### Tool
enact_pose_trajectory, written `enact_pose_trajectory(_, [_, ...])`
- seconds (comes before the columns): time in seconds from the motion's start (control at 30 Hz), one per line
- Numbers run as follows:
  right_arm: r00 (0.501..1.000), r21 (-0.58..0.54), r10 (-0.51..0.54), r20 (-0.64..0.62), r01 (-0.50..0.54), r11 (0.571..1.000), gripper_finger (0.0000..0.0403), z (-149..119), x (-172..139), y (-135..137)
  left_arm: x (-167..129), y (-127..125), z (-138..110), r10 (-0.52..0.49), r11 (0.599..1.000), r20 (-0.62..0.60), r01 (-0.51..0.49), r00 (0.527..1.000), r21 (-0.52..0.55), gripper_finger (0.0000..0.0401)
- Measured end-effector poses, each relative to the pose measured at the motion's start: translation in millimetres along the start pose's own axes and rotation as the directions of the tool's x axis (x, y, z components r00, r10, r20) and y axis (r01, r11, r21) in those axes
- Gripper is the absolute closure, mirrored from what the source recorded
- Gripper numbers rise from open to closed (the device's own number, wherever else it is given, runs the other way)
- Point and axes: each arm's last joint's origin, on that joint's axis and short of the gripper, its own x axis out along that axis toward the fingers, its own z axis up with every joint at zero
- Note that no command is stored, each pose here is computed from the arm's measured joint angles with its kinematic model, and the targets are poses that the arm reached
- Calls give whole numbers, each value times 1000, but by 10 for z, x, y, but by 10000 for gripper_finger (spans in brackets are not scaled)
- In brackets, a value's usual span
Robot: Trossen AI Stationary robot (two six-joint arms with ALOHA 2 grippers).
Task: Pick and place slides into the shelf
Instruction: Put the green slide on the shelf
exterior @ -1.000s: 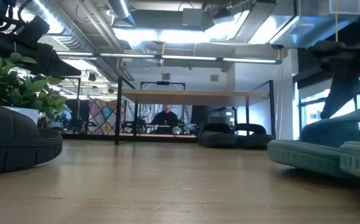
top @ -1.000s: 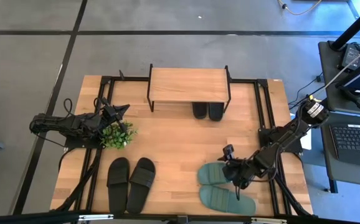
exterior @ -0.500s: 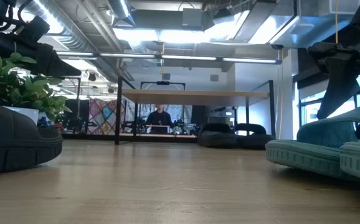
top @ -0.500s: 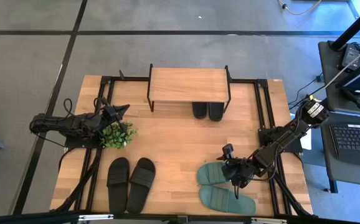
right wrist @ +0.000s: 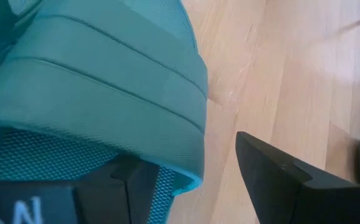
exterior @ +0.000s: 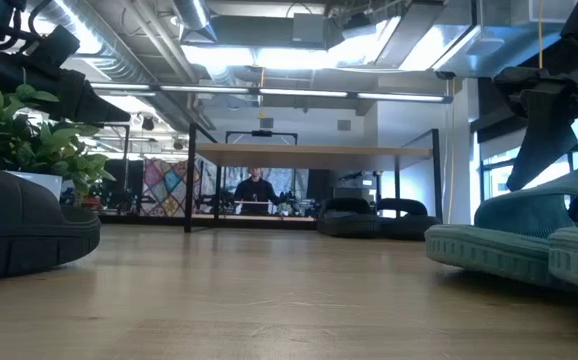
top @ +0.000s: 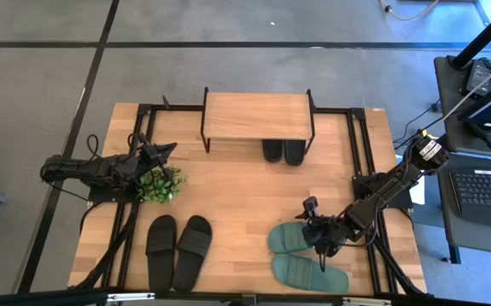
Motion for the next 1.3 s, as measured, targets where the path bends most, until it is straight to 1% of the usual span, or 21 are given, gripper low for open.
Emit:
enact_pose_trajectory(0.17, [1000, 0, 7, -2, -7, 1000, 193, -1, 0, 2, 0, 0, 0, 0, 1000, 0, 0, 1000, 0, 401])
enact_pose_trajectory(0.27, [1000, -1, 8, -2, -8, 1000, 205, -1, 0, 2, 0, 0, 0, 0, 1000, 0, 0, 1000, 0, 401])
enact_pose_trajectory(0.4, [1000, 15, 12, -3, -12, 1000, 250, -2, -1, 4, 0, 0, 0, 0, 1000, 0, 0, 1000, 0, 401])
enact_pose_trajectory(0.6, [1000, 180, 1, -5, 0, 984, 343, -3, -1, -1, 0, 0, 1, 0, 1000, 0, 0, 1000, 0, 401])
enact_pose_trajectory(0.67, [1000, 203, -2, -5, 3, 979, 374, -3, -2, -2, 0, 0, 0, 0, 1000, 0, 0, 1000, 0, 401])
enact_pose_trajectory(0.73, [1000, 206, -2, -4, 3, 979, 387, -3, -3, -3, 0, 0, 0, 0, 1000, 0, 0, 1000, 0, 401])
enact_pose_trajectory(0.8, [1000, 217, -10, -4, 11, 976, 386, -3, -2, -7, 0, 0, 0, 0, 1000, 0, 0, 1000, 0, 401])
enact_pose_trajectory(0.87, [999, 291, -46, -6, 45, 956, 382, -5, 5, -26, 0, 0, 0, 0, 1000, 0, 0, 1000, 0, 401])
enact_pose_trajectory(0.93, [997, 404, -80, -9, 77, 912, 385, -2, 24, -66, 0, 0, 0, 0, 1000, 0, 0, 1000, 1, 401])
enact_pose_trajectory(1.0, [996, 483, -91, -16, 87, 871, 390, 1, 48, -105, 0, 0, 0, 0, 1000, 0, 0, 1000, 0, 401])
enact_pose_trajectory(1.07, [995, 536, -97, -23, 94, 839, 390, 2, 67, -138, 0, 0, 0, 0, 1000, 0, 0, 1000, 1, 401])
enact_pose_trajectory(1.13, [994, 595, -101, -30, 99, 798, 390, 14, 86, -180, 0, 0, 0, 0, 1000, 0, 0, 1000, 1, 401])
enact_pose_trajectory(1.2, [993, 633, -110, -35, 107, 767, 390, 68, 90, -239, 0, 0, 0, 0, 1000, 0, 0, 1000, 1, 401])
enact_pose_trajectory(1.27, [992, 647, -124, -37, 119, 754, 390, 150, 84, -316, 0, 0, 0, 1, 1000, 0, -1, 1000, 1, 401])
enact_pose_trajectory(1.3, [991, 640, -130, -39, 124, 758, 390, 199, 75, -356, 0, 0, 0, 1, 1000, 0, -1, 1000, 1, 401])
